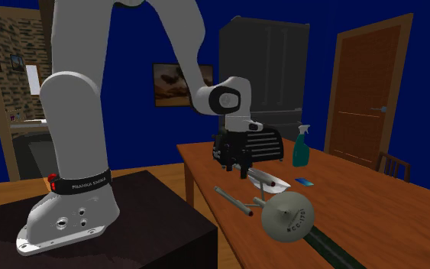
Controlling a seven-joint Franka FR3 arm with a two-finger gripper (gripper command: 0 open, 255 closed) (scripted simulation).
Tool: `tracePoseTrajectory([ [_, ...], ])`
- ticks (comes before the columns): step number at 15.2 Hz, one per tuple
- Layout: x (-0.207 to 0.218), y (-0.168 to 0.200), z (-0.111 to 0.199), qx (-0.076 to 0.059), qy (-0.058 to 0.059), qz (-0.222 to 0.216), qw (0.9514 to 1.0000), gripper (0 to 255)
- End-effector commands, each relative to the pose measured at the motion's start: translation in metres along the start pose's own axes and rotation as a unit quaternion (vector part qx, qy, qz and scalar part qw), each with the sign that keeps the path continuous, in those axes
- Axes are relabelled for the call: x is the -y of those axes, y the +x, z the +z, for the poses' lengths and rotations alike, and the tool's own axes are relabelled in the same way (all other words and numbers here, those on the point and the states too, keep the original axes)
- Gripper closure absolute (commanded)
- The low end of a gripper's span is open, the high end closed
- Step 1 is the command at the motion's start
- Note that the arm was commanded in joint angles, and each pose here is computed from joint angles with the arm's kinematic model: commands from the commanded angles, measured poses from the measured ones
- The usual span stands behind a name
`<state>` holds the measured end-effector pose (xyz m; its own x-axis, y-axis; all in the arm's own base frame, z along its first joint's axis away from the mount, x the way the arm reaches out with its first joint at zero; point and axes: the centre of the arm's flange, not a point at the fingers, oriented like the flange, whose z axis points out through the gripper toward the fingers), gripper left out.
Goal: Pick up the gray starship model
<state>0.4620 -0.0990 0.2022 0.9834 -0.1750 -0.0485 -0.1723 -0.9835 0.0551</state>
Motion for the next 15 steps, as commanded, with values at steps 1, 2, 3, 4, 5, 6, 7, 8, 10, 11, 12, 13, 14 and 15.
tracePoseTrajectory([
  [1, -0.009, 0.009, 0.02, -0.001, -0.004, 0.01, 0.9999, 0],
  [2, -0.013, 0.014, 0.031, -0.001, -0.006, 0.015, 0.9999, 0],
  [3, -0.017, 0.02, 0.042, -0.002, -0.008, 0.02, 0.9998, 0],
  [4, -0.021, 0.025, 0.053, -0.002, -0.01, 0.025, 0.9996, 0],
  [5, -0.026, 0.031, 0.064, -0.002, -0.011, 0.03, 0.9995, 0],
  [6, -0.029, 0.035, 0.072, -0.003, -0.013, 0.033, 0.9994, 0],
  [7, -0.028, 0.035, 0.078, -0.003, -0.013, 0.033, 0.9994, 0],
  [8, -0.028, 0.035, 0.083, -0.003, -0.013, 0.033, 0.9994, 0],
  [10, -0.028, 0.036, 0.094, -0.003, -0.013, 0.033, 0.9994, 0],
  [11, -0.027, 0.036, 0.099, -0.003, -0.013, 0.033, 0.9994, 0],
  [12, -0.027, 0.036, 0.104, -0.003, -0.013, 0.033, 0.9994, 0],
  [13, -0.027, 0.037, 0.109, -0.003, -0.013, 0.033, 0.9994, 0],
  [14, -0.027, 0.037, 0.112, -0.003, -0.013, 0.033, 0.9994, 0],
  [15, -0.027, 0.037, 0.112, -0.003, -0.013, 0.033, 0.9994, 0],
])
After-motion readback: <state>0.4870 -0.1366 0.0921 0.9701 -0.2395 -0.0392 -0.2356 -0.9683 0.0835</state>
